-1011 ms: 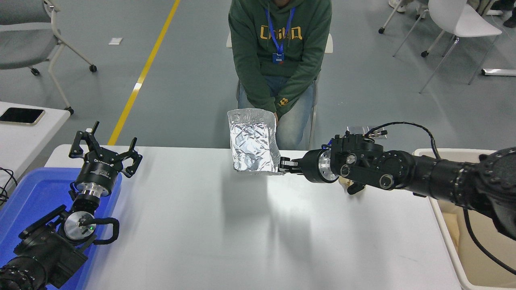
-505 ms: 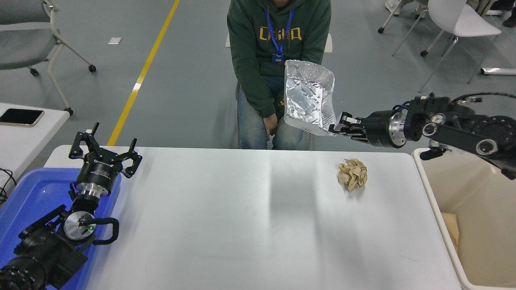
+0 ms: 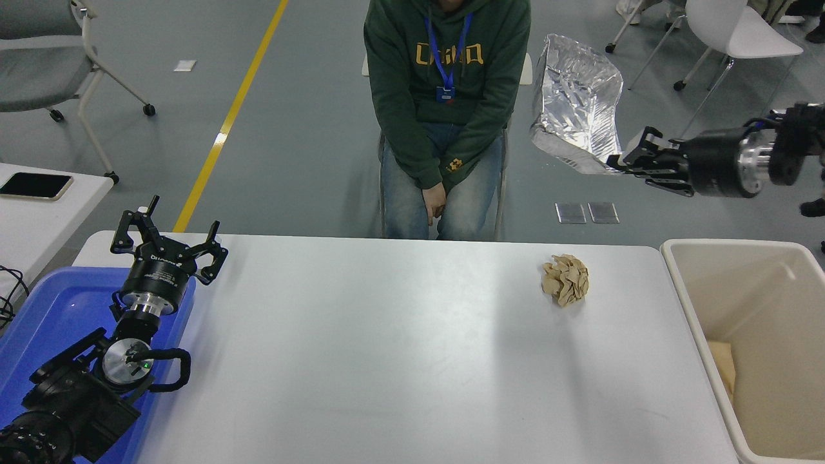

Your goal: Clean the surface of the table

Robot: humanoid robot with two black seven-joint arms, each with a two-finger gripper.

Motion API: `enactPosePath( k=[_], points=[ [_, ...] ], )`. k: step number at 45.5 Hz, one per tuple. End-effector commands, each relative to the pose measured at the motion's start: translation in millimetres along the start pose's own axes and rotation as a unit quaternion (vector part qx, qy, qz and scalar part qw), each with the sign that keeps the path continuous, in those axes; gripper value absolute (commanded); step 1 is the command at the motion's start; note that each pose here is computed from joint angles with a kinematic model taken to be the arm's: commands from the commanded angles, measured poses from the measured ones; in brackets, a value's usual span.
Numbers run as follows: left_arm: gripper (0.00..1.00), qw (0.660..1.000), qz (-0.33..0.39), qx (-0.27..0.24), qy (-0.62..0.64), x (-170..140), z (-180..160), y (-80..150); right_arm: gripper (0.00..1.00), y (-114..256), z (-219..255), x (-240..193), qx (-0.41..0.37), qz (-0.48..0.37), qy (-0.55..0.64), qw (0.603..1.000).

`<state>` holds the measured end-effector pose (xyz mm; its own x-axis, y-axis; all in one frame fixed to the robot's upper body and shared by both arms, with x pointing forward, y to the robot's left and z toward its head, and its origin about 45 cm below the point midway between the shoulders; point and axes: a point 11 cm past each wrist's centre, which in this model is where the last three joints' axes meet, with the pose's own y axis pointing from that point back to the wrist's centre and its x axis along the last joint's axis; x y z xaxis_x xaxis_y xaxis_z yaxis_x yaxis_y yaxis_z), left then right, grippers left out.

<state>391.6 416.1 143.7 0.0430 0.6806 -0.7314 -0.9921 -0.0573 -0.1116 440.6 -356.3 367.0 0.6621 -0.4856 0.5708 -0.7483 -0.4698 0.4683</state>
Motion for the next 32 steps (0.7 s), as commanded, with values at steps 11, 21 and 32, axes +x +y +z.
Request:
enactPosePath(
  k=[11,21,32],
  points=[
    [1.0,1.0,0.0,0.0,0.0,0.0,0.0,0.0,0.0,30.0,1.9,20.8,-0.002,0.013,-0.004,1.0],
    [1.0,1.0,0.0,0.0,0.0,0.0,0.0,0.0,0.0,31.7,11.1,22.9,-0.016,0.02,-0.006,1.0],
    [1.0,1.0,0.0,0.0,0.0,0.0,0.0,0.0,0.0,43.6,39.4,39.0,-0.061,0.049,-0.005,0.997]
  ],
)
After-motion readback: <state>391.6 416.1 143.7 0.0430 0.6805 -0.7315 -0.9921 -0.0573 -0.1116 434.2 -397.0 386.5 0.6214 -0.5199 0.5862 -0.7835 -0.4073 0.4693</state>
